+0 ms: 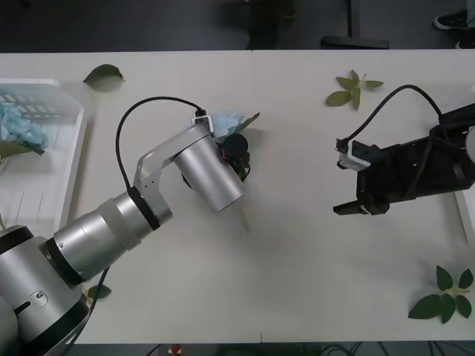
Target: Place the red flowers into the right box and the blue flowers into the left box. If a person shows an open palm, hand one flower to the person first, then continue sorting.
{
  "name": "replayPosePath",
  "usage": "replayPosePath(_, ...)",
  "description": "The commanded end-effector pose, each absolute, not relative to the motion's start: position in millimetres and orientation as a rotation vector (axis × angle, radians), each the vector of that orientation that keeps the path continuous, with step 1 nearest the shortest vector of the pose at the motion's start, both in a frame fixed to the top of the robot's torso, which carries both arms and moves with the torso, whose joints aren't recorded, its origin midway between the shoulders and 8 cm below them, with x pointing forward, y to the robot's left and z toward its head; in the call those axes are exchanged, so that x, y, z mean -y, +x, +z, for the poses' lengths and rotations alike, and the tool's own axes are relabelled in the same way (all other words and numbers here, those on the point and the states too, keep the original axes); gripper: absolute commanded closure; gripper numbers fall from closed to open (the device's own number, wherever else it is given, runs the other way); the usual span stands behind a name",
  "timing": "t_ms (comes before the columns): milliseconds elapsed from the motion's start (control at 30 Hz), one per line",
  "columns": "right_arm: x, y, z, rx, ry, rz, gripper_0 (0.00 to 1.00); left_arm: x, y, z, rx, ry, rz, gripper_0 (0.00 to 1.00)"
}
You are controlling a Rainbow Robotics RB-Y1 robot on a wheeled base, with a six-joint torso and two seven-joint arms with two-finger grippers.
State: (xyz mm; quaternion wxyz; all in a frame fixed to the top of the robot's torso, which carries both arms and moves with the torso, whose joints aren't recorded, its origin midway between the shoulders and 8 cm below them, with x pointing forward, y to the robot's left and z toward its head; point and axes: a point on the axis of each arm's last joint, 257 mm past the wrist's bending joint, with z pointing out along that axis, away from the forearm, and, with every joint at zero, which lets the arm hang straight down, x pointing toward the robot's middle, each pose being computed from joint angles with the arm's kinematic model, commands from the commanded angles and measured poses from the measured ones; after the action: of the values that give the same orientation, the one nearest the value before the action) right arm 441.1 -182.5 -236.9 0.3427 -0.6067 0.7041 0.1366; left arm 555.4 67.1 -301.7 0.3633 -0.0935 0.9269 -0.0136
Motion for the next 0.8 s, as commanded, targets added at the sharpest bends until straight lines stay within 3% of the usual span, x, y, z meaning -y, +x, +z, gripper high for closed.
replayPosePath(33,174.8,444.9,-225.3,-1.782,-1.596,0.328,0.03,-42.0,559.4,-282.6,-2.356,-0.162,-0.061,0.95)
replayPosePath(133,174.8,444.9,-225.3,-1.782,-1.596,0.328,0.03,-42.0,559.4,-282.6,-2.356,-0.162,-0.061,1.00)
replayPosePath(800,174.8,444.9,-225.3,-1.782,-1.596,0.328,0.03,-42.0,559.4,-282.6,-2.356,-0.162,-0.061,1.00)
